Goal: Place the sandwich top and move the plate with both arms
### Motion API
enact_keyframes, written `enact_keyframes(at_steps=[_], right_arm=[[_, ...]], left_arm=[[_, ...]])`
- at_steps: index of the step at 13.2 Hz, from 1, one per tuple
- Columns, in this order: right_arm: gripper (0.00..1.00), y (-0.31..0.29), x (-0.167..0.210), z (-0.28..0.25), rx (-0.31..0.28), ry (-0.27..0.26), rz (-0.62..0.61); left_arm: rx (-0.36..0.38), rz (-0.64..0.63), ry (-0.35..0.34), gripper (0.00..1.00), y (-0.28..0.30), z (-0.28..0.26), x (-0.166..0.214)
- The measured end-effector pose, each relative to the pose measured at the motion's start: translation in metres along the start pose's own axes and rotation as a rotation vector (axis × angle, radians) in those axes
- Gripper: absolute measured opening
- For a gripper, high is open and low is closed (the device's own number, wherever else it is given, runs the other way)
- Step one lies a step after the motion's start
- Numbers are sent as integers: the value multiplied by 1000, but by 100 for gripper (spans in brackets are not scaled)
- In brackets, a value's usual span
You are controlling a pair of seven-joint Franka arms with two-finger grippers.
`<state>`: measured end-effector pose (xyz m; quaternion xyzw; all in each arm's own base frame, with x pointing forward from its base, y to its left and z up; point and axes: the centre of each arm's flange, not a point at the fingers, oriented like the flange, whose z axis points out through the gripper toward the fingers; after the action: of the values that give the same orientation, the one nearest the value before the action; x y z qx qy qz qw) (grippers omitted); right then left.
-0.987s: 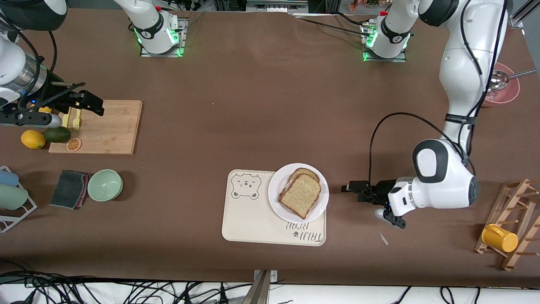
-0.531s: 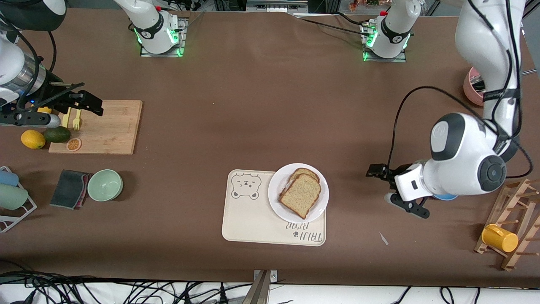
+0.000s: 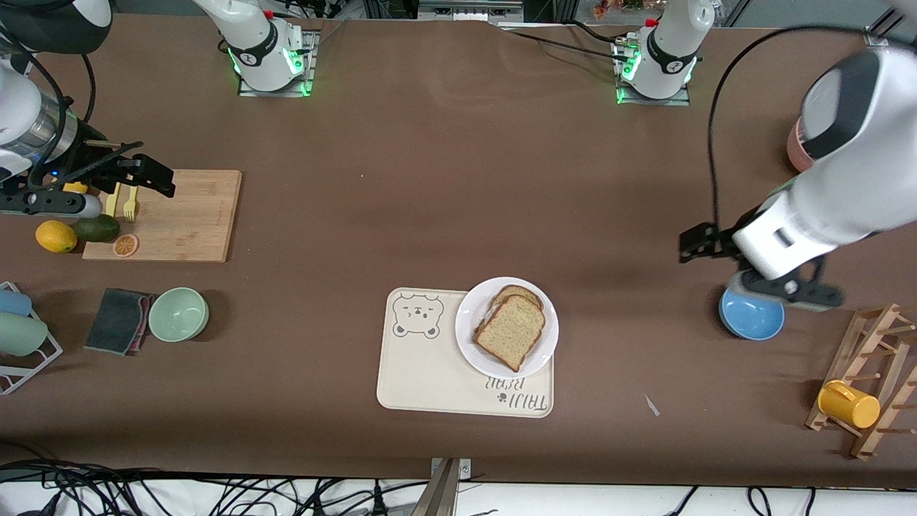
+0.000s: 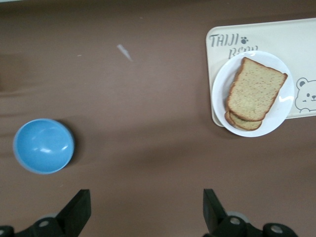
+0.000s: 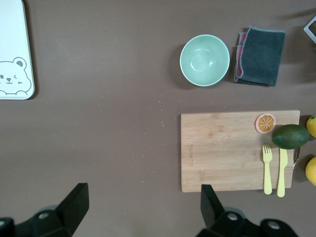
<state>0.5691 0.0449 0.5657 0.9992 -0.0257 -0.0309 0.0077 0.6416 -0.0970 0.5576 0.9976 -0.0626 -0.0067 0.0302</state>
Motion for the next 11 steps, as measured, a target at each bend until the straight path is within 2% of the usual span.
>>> enact_keyframes(at_steps=[5, 7, 9, 11], right_arm=[[100, 2, 1, 1, 0, -1, 3], [100, 2, 1, 1, 0, -1, 3], [100, 2, 1, 1, 0, -1, 3], [100, 2, 1, 1, 0, -1, 4]], left_arm=[[30, -73, -31, 100, -35, -18, -80], [32, -72, -21, 100, -33, -24, -95], [100, -68, -10, 100, -38, -31, -104], [116, -76, -6, 100, -38, -33, -106]])
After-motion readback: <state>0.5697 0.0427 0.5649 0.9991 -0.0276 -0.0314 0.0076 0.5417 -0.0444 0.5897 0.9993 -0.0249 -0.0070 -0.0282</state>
